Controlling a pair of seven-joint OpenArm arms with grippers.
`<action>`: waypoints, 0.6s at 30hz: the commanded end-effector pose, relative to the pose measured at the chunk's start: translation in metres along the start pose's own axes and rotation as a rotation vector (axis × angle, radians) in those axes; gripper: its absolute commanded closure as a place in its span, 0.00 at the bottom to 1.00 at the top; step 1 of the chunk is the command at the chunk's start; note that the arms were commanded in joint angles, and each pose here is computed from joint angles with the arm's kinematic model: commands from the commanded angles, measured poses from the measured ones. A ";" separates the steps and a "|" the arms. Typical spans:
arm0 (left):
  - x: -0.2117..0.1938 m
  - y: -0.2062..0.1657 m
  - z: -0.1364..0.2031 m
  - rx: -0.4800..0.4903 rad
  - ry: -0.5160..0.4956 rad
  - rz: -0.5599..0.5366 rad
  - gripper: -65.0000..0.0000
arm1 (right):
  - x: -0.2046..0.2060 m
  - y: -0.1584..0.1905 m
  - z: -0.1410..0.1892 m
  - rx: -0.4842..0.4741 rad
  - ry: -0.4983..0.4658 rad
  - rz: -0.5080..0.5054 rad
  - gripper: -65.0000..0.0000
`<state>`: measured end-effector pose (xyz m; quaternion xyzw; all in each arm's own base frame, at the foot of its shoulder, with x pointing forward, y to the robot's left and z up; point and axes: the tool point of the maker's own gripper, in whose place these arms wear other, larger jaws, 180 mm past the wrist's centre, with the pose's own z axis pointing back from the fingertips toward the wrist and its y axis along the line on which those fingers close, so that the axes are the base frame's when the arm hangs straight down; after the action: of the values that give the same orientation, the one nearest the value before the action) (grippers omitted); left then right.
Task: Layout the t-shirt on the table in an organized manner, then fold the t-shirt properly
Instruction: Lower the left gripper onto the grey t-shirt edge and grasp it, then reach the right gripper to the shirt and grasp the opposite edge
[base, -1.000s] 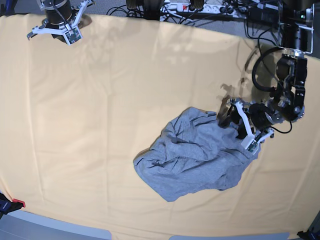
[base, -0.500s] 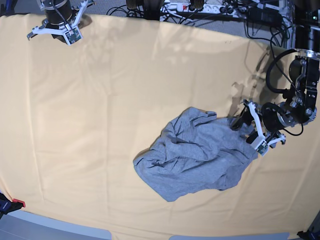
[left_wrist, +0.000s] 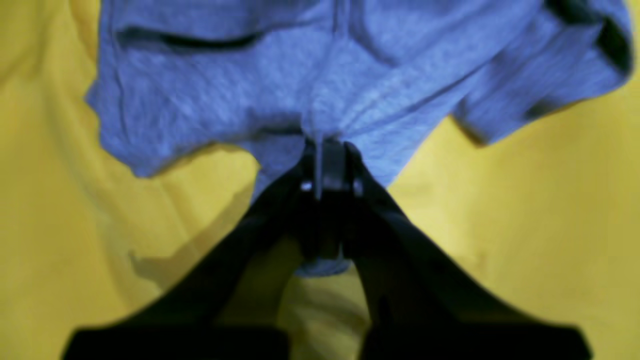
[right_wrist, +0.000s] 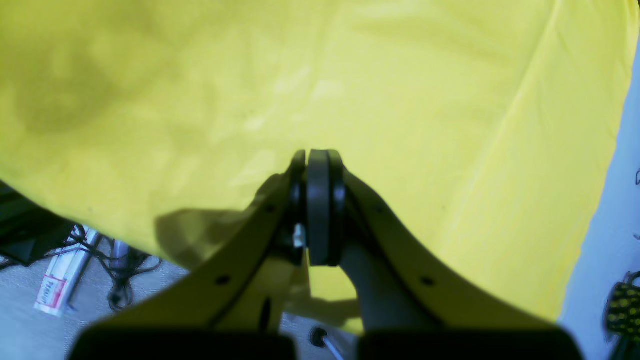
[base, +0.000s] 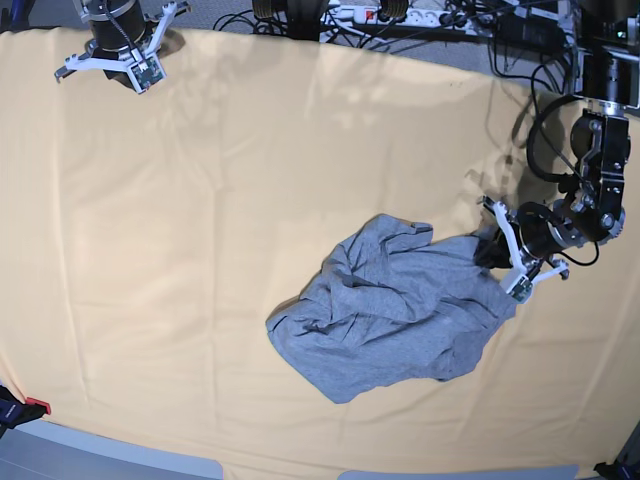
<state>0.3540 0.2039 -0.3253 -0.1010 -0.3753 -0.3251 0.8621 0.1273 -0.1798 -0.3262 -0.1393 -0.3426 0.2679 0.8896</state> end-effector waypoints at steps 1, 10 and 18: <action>0.021 0.007 0.013 0.011 -0.042 -0.036 1.00 | 0.011 0.000 0.004 0.011 -0.056 -0.004 1.00; 0.030 0.015 0.070 0.019 0.077 -0.306 1.00 | 0.068 0.035 0.003 0.263 -0.294 0.002 1.00; 0.021 0.049 0.107 0.102 0.189 -0.377 1.00 | 0.129 0.034 0.009 0.367 -0.526 -0.037 1.00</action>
<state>0.3287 0.2703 -0.2479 0.0286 -0.3108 -0.4659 0.8280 0.1862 -0.0789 -0.2754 0.1030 -0.4930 0.3376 0.7952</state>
